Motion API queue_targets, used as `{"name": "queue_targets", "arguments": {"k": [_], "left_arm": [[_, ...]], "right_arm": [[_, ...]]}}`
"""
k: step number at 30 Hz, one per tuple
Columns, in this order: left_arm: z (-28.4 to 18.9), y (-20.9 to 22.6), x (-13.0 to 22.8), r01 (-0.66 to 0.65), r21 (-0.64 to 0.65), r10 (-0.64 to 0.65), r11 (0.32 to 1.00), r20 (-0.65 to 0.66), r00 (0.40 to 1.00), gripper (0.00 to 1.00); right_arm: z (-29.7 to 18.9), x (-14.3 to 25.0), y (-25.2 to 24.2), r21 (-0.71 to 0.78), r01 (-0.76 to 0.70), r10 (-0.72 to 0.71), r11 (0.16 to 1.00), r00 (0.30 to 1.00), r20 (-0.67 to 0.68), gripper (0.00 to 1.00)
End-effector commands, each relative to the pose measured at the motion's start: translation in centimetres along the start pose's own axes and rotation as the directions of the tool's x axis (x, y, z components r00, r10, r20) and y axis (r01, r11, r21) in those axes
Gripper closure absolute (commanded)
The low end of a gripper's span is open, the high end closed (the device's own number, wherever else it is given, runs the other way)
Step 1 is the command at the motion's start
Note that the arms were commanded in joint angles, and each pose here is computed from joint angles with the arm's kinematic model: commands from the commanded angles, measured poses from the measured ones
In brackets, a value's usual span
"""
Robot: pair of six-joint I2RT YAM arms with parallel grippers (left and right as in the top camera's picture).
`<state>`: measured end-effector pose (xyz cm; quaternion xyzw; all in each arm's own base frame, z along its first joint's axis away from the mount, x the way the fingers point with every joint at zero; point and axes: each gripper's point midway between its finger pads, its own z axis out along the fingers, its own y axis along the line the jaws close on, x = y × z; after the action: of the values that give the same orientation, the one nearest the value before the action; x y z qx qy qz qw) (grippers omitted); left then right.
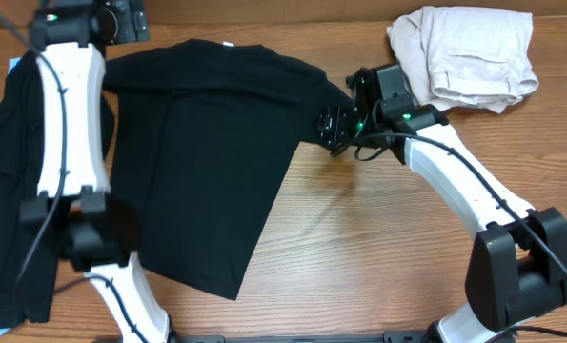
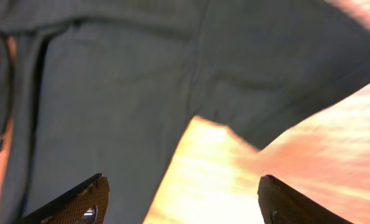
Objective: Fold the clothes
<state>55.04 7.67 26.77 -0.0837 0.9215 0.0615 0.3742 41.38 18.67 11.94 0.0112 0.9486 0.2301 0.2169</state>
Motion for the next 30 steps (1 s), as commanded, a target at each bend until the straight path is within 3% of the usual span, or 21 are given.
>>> {"name": "queue_targets", "arguments": {"k": [1,4,12,30], "left_arm": [[-5.0,-5.1,-0.3,0.021,0.302,-0.022,0.953,-0.003,1.000,0.00],[-5.4,-7.0,1.6,0.029,0.374,0.002,0.927,-0.080,0.997,0.00],[-5.7,-10.2,4.3,-0.038,0.370,0.100,0.928,-0.149,0.984,0.00],[-5.7,-13.6,6.2,-0.081,0.407,0.166,0.910,-0.177,0.970,0.00]], "right_arm": [[0.2,-2.1,-2.0,0.140,0.068,-0.080,0.988,0.994,0.078,0.21],[1.4,-3.0,-2.5,0.166,0.154,-0.172,0.974,0.980,0.098,0.24],[4.6,-3.8,-3.9,0.204,0.245,-0.269,0.948,0.957,0.104,0.25],[10.6,-0.8,-7.6,0.241,0.236,-0.242,0.941,0.970,-0.006,0.25]]}}
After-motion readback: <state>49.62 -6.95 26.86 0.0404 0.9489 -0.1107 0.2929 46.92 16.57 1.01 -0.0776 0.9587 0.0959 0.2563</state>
